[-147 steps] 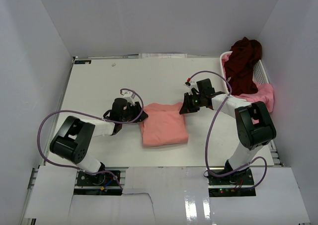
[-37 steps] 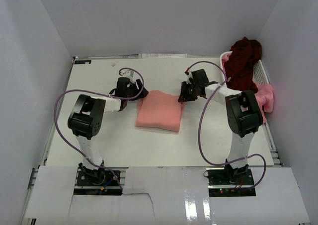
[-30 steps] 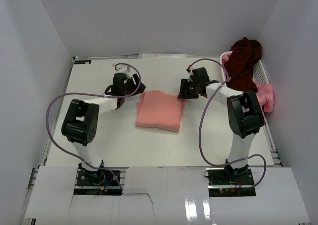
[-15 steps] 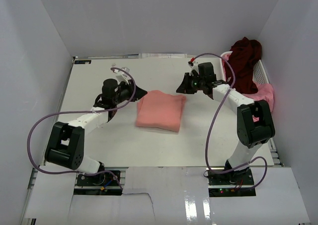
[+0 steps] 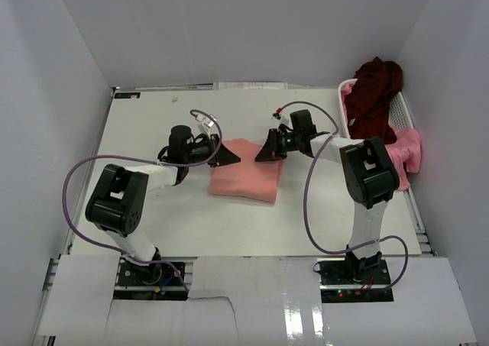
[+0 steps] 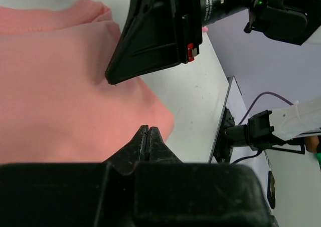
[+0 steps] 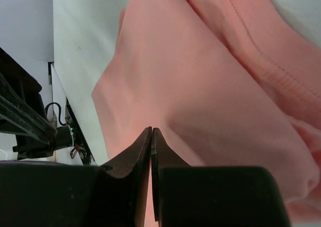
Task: Fold and stack the t-shirts
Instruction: Smooth out wrinkles on the folded tshirt
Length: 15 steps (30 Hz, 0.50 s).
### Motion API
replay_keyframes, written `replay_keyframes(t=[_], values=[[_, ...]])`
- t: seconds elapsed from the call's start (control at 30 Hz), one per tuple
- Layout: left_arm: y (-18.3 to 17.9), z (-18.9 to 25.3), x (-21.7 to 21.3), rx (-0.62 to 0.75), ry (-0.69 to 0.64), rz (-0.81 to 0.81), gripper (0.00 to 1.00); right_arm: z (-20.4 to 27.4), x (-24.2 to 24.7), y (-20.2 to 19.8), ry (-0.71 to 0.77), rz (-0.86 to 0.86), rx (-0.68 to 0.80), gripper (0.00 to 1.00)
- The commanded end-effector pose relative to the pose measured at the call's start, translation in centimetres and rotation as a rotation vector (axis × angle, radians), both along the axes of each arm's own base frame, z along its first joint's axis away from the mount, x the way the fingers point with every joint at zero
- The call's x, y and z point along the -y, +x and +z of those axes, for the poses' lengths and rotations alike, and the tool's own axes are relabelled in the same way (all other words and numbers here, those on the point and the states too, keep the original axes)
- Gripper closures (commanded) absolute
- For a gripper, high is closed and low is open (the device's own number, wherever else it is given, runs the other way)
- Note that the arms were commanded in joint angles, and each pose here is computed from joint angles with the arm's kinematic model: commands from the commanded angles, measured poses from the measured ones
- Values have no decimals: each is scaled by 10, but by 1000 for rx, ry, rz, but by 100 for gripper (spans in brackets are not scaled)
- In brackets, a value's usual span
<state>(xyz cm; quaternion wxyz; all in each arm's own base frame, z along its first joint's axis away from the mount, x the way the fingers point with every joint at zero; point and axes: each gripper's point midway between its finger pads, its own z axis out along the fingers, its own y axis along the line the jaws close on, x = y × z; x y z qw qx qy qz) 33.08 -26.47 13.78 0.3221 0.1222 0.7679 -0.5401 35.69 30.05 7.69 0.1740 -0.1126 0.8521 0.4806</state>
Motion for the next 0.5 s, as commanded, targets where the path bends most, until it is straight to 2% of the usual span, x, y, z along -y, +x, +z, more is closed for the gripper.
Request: replay_keyframes(t=[0.0,0.27,0.47], values=[[-10,9,18,35,-35,-115,100,19,-17,7,75,53,51,92],[-19,-31,43,-15,35,-173,100,6,-29,1,98,82,11,92],[-21,-41,51,-12,64,-191,100,-12,-33,6,97,89,-25,92]])
